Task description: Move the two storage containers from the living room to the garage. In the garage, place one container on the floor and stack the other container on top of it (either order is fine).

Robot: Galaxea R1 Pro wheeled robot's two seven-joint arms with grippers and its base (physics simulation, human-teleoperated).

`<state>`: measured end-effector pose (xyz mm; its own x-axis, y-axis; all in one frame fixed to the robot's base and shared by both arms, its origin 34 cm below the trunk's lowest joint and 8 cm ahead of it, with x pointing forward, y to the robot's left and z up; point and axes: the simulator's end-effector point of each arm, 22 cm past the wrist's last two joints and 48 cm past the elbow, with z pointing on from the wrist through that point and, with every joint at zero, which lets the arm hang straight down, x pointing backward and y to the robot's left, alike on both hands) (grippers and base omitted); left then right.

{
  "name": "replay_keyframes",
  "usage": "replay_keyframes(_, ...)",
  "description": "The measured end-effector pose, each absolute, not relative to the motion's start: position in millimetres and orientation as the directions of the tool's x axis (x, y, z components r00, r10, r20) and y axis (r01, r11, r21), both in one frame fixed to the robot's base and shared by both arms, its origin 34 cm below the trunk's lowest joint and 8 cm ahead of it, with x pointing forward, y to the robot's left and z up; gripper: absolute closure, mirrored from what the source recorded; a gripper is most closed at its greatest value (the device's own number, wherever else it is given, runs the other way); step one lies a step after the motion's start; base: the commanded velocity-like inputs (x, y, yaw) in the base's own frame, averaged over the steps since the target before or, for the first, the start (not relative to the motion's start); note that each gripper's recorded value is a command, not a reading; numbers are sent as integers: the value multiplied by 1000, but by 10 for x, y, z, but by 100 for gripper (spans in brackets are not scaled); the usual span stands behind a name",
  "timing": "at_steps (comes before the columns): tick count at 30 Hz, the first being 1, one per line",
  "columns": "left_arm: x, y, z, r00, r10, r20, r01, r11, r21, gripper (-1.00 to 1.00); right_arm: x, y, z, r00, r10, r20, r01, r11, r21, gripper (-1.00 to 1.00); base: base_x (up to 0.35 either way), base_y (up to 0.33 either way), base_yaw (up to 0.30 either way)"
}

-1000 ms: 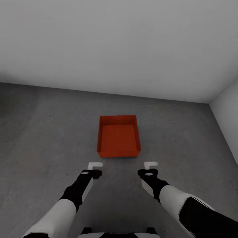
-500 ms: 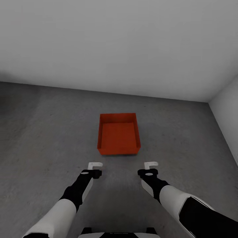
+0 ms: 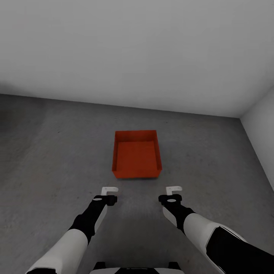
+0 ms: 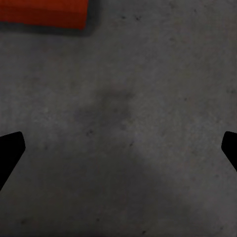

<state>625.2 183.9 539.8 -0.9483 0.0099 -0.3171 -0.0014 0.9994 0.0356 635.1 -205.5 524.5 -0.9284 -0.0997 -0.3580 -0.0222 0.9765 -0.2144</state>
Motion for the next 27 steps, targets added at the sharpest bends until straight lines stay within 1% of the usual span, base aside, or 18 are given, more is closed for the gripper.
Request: replay_keyframes(27,6256,1846,5401,-948,10,-318,-3,999,39,-100,6352,-2052,5246,-928,-98,-359,-21,977,-214,-100,0,0,0)
